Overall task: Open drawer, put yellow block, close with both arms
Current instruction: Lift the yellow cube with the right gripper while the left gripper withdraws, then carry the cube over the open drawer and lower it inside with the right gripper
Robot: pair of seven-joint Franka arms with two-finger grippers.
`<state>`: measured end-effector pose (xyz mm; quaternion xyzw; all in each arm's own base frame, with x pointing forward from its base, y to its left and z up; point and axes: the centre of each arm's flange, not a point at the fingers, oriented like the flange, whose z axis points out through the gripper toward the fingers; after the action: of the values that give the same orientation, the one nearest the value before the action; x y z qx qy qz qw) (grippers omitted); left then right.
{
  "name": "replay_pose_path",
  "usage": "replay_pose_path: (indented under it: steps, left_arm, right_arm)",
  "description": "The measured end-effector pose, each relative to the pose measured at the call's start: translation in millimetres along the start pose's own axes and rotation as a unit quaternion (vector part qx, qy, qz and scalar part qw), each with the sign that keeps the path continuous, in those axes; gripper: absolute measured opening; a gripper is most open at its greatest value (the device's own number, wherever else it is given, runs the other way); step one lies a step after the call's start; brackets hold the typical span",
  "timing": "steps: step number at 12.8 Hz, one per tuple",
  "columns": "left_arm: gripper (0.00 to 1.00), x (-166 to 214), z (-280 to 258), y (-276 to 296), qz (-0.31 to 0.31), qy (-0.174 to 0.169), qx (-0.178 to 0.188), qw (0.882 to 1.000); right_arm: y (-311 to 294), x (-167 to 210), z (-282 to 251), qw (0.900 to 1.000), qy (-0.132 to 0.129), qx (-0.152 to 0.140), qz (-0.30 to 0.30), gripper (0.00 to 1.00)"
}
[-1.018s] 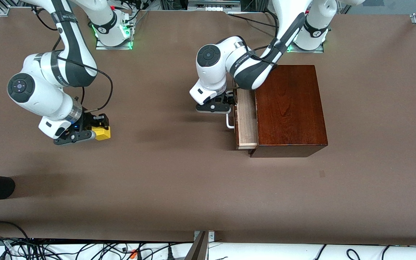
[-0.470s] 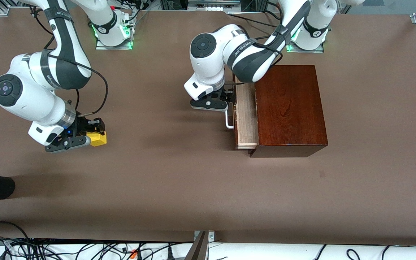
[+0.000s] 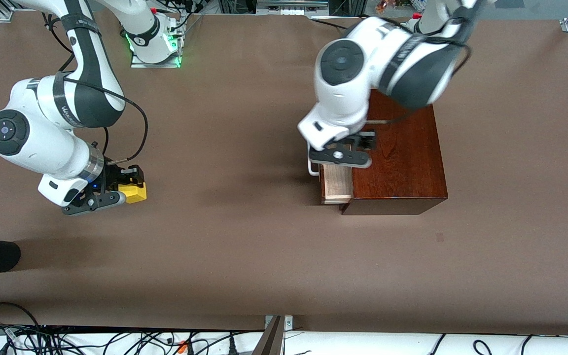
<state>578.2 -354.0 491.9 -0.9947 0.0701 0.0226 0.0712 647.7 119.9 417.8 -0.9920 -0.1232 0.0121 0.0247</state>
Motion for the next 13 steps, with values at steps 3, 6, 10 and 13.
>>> replay_pose_path:
  steps: [3, 6, 10, 13]
  left_arm:
    - [1.00, 12.2, -21.9, -78.3, 0.018, -0.002, -0.010, 1.000]
    - [1.00, 15.5, -41.9, -155.1, 0.034, -0.002, -0.042, 0.999]
    - [1.00, -1.7, -69.4, -262.9, 0.030, 0.010, -0.071, 0.997]
    - [1.00, -42.9, -89.4, -309.8, -0.004, 0.023, -0.062, 0.998]
  right_arm:
    - [-16.7, -1.5, 2.2, 1.000, -0.012, 0.003, -0.014, 0.56]
    - [-89.7, -5.0, 1.5, 0.997, -0.028, 0.011, -0.066, 0.56]
    - [-232.1, -21.3, -19.3, 0.986, -0.009, 0.016, -0.166, 0.56]
    - [-333.9, -39.5, -28.0, 0.971, 0.010, 0.020, -0.238, 0.56]
